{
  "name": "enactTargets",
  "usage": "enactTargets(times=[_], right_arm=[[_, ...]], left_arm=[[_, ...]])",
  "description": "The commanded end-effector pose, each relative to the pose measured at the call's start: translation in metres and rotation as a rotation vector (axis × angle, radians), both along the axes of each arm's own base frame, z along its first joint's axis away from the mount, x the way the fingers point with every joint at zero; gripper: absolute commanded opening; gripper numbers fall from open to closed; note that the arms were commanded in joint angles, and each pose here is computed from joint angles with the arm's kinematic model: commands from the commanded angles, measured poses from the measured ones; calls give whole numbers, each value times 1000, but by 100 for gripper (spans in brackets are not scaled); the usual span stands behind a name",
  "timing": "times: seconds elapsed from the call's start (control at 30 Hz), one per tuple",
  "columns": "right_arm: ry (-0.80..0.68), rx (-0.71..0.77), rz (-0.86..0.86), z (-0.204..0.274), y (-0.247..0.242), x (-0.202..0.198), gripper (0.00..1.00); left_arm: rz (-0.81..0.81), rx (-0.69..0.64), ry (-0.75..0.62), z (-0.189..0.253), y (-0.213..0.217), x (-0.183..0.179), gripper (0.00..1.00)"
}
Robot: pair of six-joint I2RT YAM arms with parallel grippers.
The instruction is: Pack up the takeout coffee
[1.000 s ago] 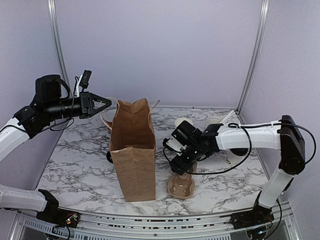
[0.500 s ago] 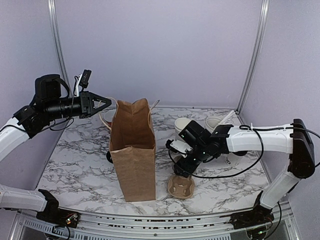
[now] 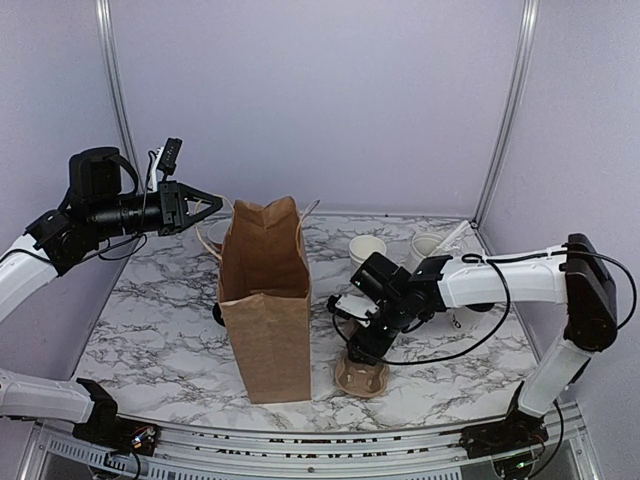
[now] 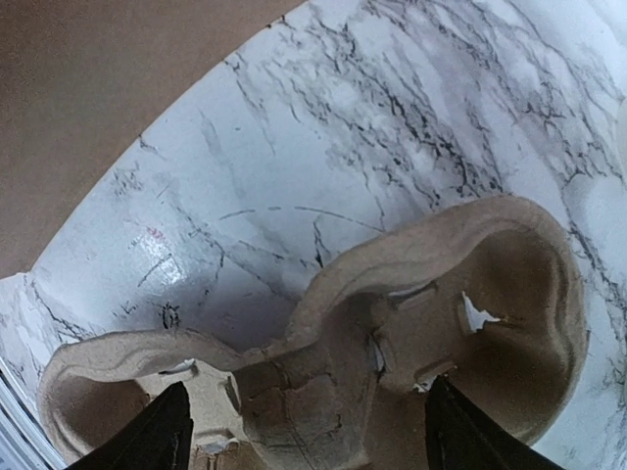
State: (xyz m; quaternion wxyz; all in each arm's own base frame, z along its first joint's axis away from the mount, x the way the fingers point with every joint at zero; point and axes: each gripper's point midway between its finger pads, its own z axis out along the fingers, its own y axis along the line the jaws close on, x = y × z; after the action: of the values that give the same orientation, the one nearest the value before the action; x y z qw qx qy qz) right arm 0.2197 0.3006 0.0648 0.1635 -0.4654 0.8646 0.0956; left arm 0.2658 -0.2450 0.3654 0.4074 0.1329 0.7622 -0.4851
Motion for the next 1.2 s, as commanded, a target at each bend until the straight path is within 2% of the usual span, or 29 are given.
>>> enactTargets(times=[0.0, 0.3, 0.53, 0.77, 0.87, 1.07, 1.17], right_arm=[[27, -8, 24, -7, 6, -5, 79], [37, 4, -47, -10, 18, 2, 73], [29, -1, -186, -5, 20, 21, 57], [53, 40, -280, 9, 22, 22, 45], [62, 34, -266, 9, 20, 17, 47], [29, 2, -159, 6, 12, 11, 62], [23, 9, -86, 4, 13, 7, 63]], left_arm=[[7, -8, -16, 9, 3, 0, 12], [7, -12, -22, 11, 4, -2, 12], [13, -13, -22, 11, 5, -2, 12], [13, -10, -22, 10, 5, -2, 12], [13, -10, -21, 10, 4, -1, 12], [7, -9, -17, 8, 3, 0, 12], [7, -8, -16, 8, 3, 0, 12]])
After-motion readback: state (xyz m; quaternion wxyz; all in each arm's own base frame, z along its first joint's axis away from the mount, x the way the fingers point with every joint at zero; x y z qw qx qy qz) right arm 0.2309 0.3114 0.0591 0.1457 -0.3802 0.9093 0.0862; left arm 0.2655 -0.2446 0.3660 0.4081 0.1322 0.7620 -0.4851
